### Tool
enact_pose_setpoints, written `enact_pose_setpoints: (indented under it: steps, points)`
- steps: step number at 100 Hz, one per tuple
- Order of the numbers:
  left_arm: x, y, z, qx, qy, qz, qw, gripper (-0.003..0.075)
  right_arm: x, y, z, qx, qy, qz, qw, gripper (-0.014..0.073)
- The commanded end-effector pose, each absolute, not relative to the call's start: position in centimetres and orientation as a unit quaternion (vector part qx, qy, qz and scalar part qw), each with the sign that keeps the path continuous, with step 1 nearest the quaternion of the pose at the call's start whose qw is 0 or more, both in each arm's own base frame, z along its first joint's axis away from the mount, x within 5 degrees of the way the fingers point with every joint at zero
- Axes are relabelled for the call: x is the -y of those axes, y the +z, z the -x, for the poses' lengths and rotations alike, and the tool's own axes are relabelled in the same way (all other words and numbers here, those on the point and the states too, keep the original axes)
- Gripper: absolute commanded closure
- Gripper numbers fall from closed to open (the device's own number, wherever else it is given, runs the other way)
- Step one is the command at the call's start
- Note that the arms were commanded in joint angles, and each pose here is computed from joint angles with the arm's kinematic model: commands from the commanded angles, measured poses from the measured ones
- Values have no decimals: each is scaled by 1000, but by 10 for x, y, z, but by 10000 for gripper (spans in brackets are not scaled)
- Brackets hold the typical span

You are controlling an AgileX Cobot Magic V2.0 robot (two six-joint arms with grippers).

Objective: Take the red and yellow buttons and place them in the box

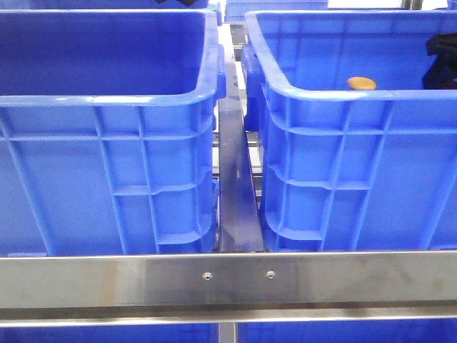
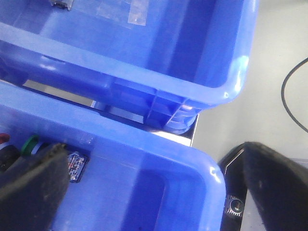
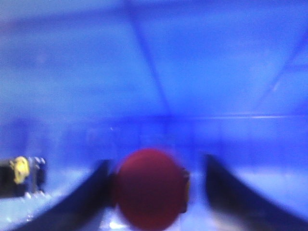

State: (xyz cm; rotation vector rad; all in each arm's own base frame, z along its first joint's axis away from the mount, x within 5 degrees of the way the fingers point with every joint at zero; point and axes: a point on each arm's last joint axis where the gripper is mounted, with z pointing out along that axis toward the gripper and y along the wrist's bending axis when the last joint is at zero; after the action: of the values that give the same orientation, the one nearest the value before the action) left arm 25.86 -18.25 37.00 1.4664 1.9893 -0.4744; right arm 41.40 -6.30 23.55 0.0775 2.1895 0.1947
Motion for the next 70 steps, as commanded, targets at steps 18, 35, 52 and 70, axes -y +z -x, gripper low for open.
enact_pose_setpoints:
  steps: [18,35,52,70]
  points:
    - [182,396,-250,-735,-191,-543,358,31,62,277,-411,-857,87,-45,505,46]
    - [178,394,-256,-760,-165,-515,360,62,54,304,-397,-847,109,-20,520,99]
    - [165,391,-267,-830,-115,-412,357,69,47,326,-375,-837,115,-7,535,328]
    - [154,389,-273,-885,-86,-292,352,146,40,335,-342,-833,112,-7,542,660]
